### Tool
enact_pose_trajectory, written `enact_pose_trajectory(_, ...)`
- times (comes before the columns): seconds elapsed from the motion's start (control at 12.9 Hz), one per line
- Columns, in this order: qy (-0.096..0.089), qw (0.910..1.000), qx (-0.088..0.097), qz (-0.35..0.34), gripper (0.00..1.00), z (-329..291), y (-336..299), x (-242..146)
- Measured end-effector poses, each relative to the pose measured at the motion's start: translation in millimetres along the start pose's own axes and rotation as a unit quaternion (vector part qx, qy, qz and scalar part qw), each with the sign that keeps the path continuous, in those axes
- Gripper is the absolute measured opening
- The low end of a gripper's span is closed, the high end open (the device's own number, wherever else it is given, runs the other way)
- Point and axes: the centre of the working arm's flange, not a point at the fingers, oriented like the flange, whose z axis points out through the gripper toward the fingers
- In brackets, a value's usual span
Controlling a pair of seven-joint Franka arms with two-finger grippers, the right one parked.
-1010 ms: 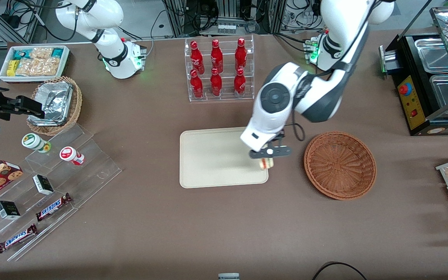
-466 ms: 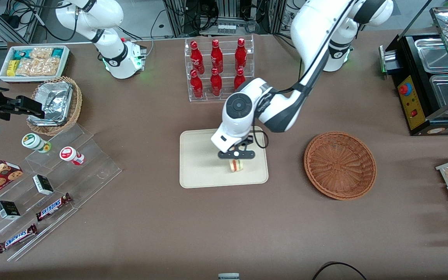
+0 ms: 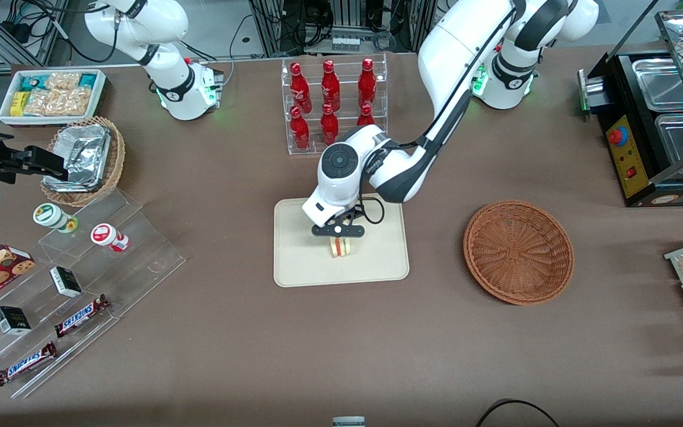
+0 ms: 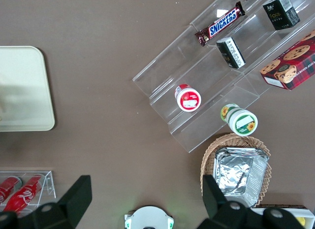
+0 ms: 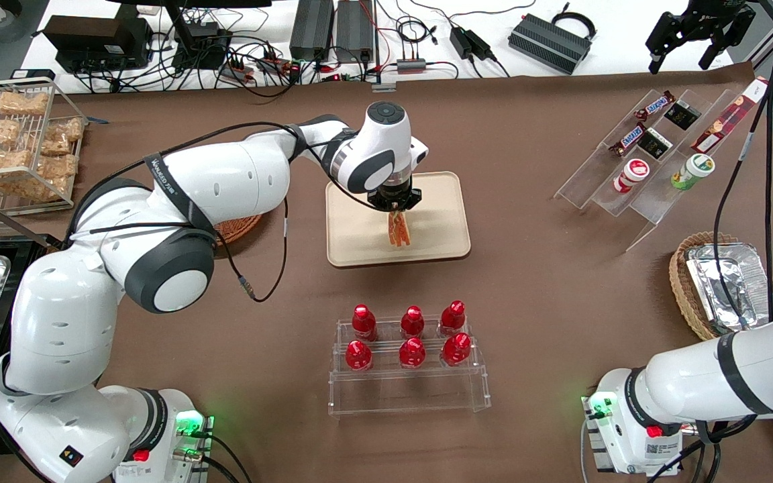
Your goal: Place sandwich from basket to tray
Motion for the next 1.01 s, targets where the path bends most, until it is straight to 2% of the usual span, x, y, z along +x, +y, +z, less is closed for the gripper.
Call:
enact_pose_trajectory(0.16,0.007,0.9999,0.01,0.01,0.15,2,0,-1)
enact_pose_trajectory(0.47,0.0,0.9997,0.018,0.018,0.15,16,4,-9)
enact_pose_trajectory(0.54,0.001,0.9997,0.018,0.018,0.21,16,4,-9)
enact_pose_trajectory(0.62,0.001,0.9997,0.019,0.018,0.21,15,4,-8)
enact_pose_trajectory(0.85,-0.006,0.9994,0.032,0.011,0.49,4,-1,-1)
enact_pose_trajectory(1.01,0.006,0.9995,0.029,-0.009,0.71,-38,-13,18)
